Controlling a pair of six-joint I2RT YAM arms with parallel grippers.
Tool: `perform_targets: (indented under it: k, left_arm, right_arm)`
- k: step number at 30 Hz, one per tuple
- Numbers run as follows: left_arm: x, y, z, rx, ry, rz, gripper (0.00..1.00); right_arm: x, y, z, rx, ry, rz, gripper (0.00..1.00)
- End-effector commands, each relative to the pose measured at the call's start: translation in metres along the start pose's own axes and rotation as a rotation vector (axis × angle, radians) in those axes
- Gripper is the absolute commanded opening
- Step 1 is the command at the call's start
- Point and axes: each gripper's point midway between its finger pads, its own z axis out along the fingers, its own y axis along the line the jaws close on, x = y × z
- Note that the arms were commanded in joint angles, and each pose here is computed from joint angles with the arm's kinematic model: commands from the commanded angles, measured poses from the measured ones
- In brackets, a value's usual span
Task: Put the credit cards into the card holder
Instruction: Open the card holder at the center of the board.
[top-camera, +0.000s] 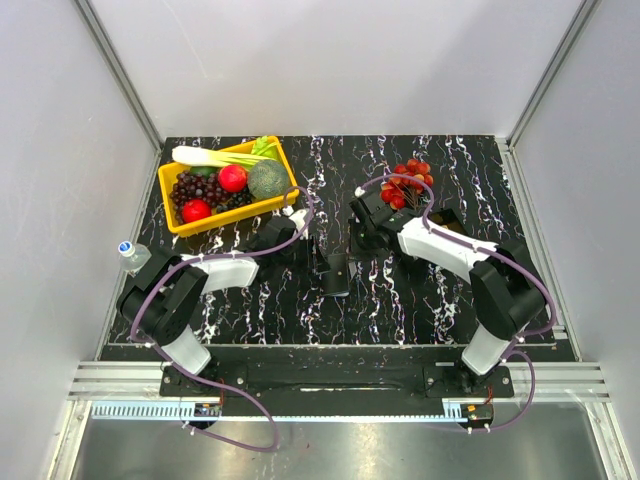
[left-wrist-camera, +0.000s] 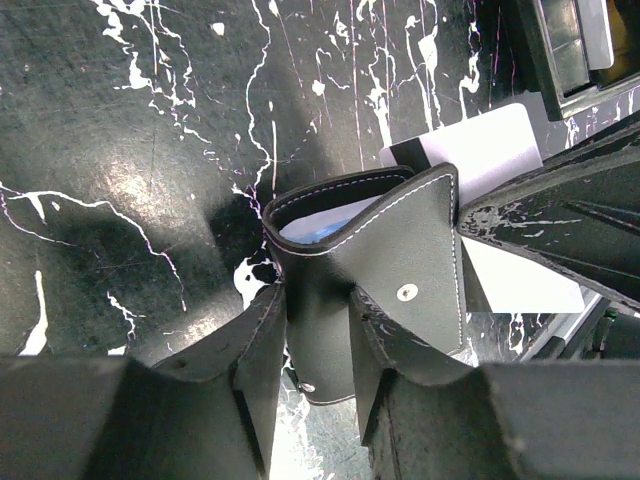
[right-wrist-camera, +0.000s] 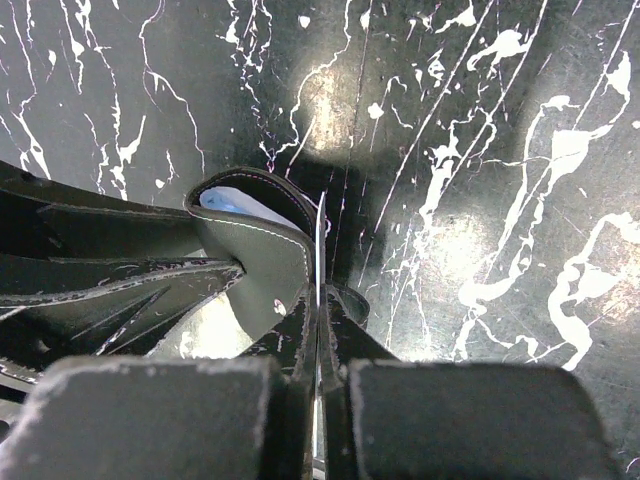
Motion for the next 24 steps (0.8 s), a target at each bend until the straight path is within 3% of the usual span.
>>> perform_targets:
  k: [1,5,13,17,21,24]
  left_arm:
    - [-0.024,-0.031,0.001,0.107,-0.070,0.043,0.33]
    - [-0.022,-0.028,0.002,0.099,-0.072,0.048,0.34]
    - [-0.029,-0.021,-0.005,0.096,-0.107,0.047,0.59]
    - [-0.033,-0.016,-0.017,0.081,-0.140,0.048,0.63]
    - [-0.031,-0.005,-0.022,0.041,-0.130,0.055,0.64]
    - [-0.023,-0.001,-0.024,0.029,-0.108,0.070,0.64]
  right_arm:
    - [-0.022,0.039,-0.026,-0.131,-0.081,-0.020,0.00]
    - [-0.030,0.035,-0.040,-0.087,-0.136,-0.027,0.00]
    - [-0.041,0.022,-0.058,0.025,-0.186,-0.069,0.00]
    - [-0.037,0.030,-0.049,0.024,-0.156,-0.092,0.00]
    - [-0.035,0.006,-0.036,0.128,-0.164,-0.080,0.00]
    - [-0.028,-0.005,-0.023,0.104,-0.128,-0.033,0.00]
